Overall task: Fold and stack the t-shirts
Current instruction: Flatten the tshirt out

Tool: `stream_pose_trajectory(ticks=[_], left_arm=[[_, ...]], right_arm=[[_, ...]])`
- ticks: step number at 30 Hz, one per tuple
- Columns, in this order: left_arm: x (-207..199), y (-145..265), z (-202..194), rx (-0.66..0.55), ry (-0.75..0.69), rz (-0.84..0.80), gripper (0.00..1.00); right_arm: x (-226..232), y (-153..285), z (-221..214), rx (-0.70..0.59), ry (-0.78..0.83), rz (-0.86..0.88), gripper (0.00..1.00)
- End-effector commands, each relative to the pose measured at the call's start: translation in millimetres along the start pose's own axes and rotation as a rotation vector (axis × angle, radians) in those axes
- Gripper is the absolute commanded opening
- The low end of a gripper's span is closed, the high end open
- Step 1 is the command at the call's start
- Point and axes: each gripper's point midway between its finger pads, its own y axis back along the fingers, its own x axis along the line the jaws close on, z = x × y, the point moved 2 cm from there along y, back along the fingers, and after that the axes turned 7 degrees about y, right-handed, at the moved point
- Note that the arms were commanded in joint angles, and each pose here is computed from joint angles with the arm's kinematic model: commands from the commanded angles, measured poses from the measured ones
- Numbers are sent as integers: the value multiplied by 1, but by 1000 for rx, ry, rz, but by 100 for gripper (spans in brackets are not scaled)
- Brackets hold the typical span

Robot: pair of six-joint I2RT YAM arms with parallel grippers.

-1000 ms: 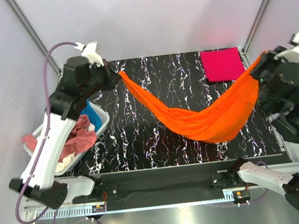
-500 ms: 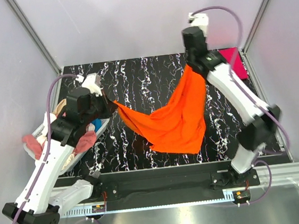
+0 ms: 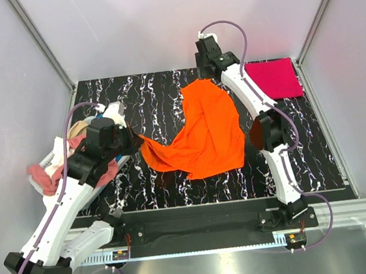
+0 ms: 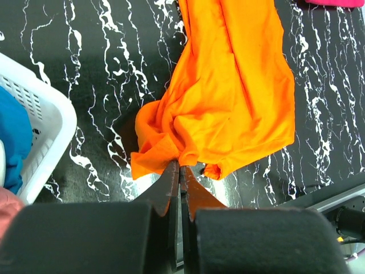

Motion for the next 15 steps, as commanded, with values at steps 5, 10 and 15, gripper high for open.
stream_pose_trajectory(ticks=[5,10,15], left_arm=[[-15,1,21,-71,-30,-59,0],[-16,0,22,-76,-39,-63,0],[-17,-3,21,-70,-40,-73,0]], right_arm=[[-48,101,-102,313,-318,-90,59],[-56,150,-169,342,-489,-58,57],[-46,145,-235,341,-577,-16,57]])
